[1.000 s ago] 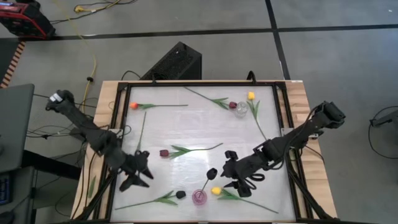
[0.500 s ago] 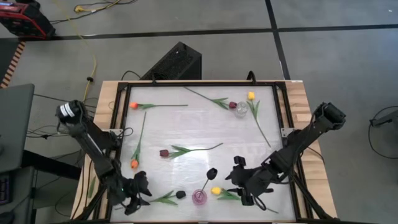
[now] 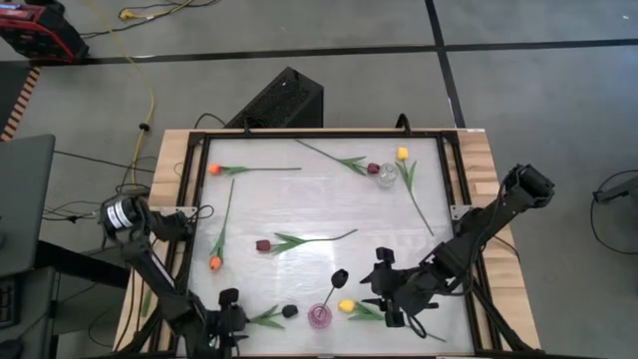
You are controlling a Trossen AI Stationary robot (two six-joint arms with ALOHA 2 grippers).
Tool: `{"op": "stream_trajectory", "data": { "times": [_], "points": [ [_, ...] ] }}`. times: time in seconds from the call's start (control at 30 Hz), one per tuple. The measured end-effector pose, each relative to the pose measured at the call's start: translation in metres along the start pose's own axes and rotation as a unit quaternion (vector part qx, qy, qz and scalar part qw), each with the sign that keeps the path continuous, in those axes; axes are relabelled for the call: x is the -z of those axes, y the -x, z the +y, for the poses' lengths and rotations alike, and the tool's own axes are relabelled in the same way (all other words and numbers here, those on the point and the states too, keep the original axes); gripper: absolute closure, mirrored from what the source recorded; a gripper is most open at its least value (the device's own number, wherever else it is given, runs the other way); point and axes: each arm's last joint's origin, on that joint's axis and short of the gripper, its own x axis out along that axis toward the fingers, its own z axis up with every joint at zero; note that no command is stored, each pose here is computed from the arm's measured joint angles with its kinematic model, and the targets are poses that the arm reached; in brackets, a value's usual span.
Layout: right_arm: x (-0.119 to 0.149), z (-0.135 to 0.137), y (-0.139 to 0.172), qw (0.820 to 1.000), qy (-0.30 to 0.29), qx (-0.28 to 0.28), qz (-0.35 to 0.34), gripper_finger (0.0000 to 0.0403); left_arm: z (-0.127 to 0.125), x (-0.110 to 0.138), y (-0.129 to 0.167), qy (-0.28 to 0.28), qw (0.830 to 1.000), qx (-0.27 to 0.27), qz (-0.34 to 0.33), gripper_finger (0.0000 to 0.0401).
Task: Sort flowers into vase by color
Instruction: Put the black tulip into the pink vase
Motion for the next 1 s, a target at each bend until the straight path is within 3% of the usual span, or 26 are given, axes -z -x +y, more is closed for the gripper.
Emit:
{"op": "stream_trajectory", "data": {
  "times": [0.27, 0.8, 1.0],
  "points": [
    [0.004, 0.008, 0.004, 1.0, 0.009, -0.012, 0.001, 0.0169, -0.02, -0.016, 0.021, -0.044, 0.998, -0.031, -0.024, 0.0214],
    [0.01, 0.018, 0.009, 0.999, 0.018, -0.028, 0.003, 0.0169, -0.018, 0.002, -0.003, 0.01, 0.997, -0.062, 0.032, 0.0216],
    [0.014, 0.025, 0.012, 0.999, 0.027, -0.037, 0.005, 0.0169, -0.017, 0.006, -0.008, 0.017, 0.997, -0.073, 0.036, 0.0278]
  ]
}}
